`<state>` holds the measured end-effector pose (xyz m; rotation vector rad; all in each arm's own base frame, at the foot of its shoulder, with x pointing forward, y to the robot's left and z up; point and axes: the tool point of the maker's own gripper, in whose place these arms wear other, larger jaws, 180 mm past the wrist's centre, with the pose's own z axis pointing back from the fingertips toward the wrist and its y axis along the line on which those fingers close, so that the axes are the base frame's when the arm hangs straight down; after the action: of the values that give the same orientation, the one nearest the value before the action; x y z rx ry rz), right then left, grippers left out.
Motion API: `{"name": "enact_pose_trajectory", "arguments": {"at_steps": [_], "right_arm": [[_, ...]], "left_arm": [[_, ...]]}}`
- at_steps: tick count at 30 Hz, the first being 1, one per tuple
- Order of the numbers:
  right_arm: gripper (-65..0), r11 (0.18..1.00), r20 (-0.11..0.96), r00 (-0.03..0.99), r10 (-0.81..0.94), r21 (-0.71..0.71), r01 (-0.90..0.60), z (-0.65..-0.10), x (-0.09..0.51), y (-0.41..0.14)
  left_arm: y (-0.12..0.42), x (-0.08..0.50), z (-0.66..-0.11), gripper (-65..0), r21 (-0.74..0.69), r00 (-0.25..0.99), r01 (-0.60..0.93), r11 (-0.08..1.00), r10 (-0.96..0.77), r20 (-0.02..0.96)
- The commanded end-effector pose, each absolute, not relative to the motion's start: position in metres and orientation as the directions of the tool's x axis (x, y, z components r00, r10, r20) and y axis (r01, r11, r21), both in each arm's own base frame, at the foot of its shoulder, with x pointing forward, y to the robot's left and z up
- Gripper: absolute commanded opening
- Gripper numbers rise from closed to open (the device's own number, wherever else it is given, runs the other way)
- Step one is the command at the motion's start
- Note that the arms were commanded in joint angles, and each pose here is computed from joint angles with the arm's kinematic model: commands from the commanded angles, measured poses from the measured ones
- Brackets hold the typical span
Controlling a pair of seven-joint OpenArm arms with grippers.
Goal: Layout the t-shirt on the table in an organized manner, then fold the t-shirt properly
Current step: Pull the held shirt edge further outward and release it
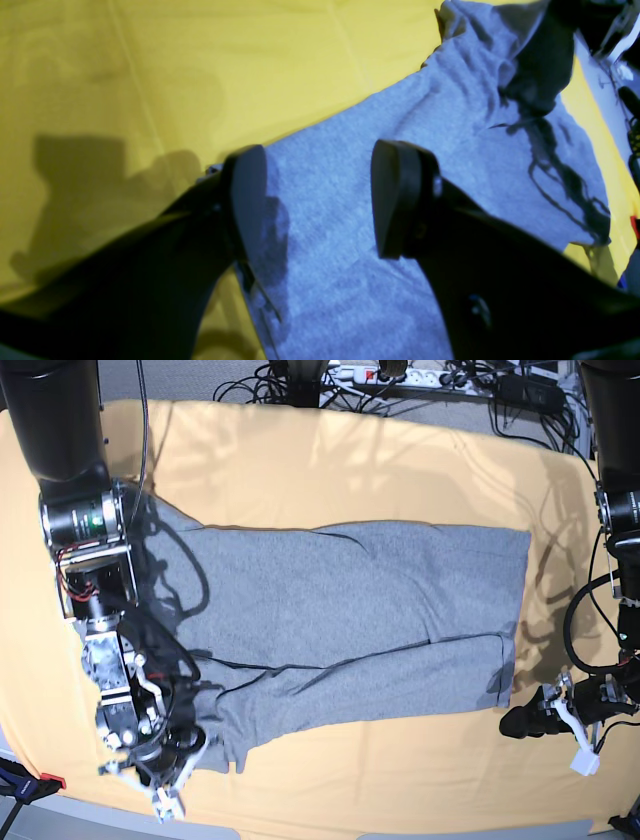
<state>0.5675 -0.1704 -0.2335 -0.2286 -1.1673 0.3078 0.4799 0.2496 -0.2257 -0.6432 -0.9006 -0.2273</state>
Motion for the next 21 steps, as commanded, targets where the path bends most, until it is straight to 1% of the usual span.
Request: {"name": "enact_pose_trajectory", "arguments": {"at_steps": [1, 3, 4, 5, 6, 8, 10, 11, 14, 17, 18, 19, 21], "right_arm": [[-65.0, 0.931, 0.895, 0.260, 0.362, -0.362, -0.049, -0.185, 0.583, -0.179], [-65.0, 0.917, 0.895, 0.226, 0.384, -0.398, 0.019, -0.164, 0.588, -0.189], [-65.0, 0.912, 0.894, 0.214, 0.394, -0.409, 0.031, -0.156, 0.590, -0.191], [-63.5, 0.912, 0.895, 0.204, 0.397, -0.410, 0.026, -0.149, 0.592, -0.189], [-58.4, 0.910, 0.893, 0.193, 0.406, -0.415, 0.008, -0.143, 0.594, -0.186], [-45.8, 0.907, 0.891, 0.176, 0.419, -0.421, -0.028, -0.134, 0.596, -0.180], [-33.8, 0.905, 0.888, 0.184, 0.422, -0.425, -0.024, -0.129, 0.597, -0.183], [-30.5, 0.906, 0.887, 0.197, 0.418, -0.424, -0.011, -0.127, 0.597, -0.187], [-30.1, 0.904, 0.891, 0.256, 0.376, -0.413, 0.112, -0.117, 0.596, -0.214], [-30.1, 0.858, 0.892, 0.296, 0.341, -0.424, 0.290, -0.102, 0.587, -0.252], [-30.1, 0.840, 0.889, 0.311, 0.337, -0.433, 0.327, -0.101, 0.584, -0.263], [-30.1, 0.829, 0.878, 0.341, 0.336, -0.447, 0.335, -0.104, 0.581, -0.270], [-30.9, 0.826, 0.837, 0.424, 0.347, -0.486, 0.284, -0.121, 0.576, -0.277]], "left_arm": [[0.254, 0.489, -0.195, -30.3, -0.402, 0.545, 0.468, 0.787, 0.101, 0.832], [0.254, 0.489, -0.195, -30.3, -0.402, 0.545, 0.469, 0.787, 0.101, 0.832], [0.254, 0.489, -0.195, -30.3, -0.402, 0.545, 0.468, 0.787, 0.101, 0.832], [0.254, 0.489, -0.195, -30.3, -0.402, 0.545, 0.469, 0.786, 0.101, 0.833], [0.253, 0.489, -0.195, -30.3, -0.402, 0.545, 0.469, 0.786, 0.101, 0.833], [0.253, 0.489, -0.195, -30.3, -0.403, 0.545, 0.469, 0.786, 0.102, 0.833], [0.253, 0.489, -0.195, -30.3, -0.402, 0.545, 0.469, 0.786, 0.101, 0.833], [0.254, 0.489, -0.195, -30.3, -0.402, 0.545, 0.468, 0.787, 0.101, 0.832], [0.254, 0.489, -0.196, -30.3, -0.398, 0.547, 0.467, 0.789, 0.097, 0.832], [0.256, 0.489, -0.198, -30.3, -0.388, 0.552, 0.463, 0.797, 0.083, 0.830], [0.256, 0.489, -0.199, -30.3, -0.387, 0.553, 0.463, 0.797, 0.082, 0.829], [0.256, 0.489, -0.198, -30.3, -0.387, 0.552, 0.463, 0.797, 0.082, 0.830], [0.256, 0.489, -0.198, -30.3, -0.387, 0.552, 0.462, 0.798, 0.082, 0.830]]}}
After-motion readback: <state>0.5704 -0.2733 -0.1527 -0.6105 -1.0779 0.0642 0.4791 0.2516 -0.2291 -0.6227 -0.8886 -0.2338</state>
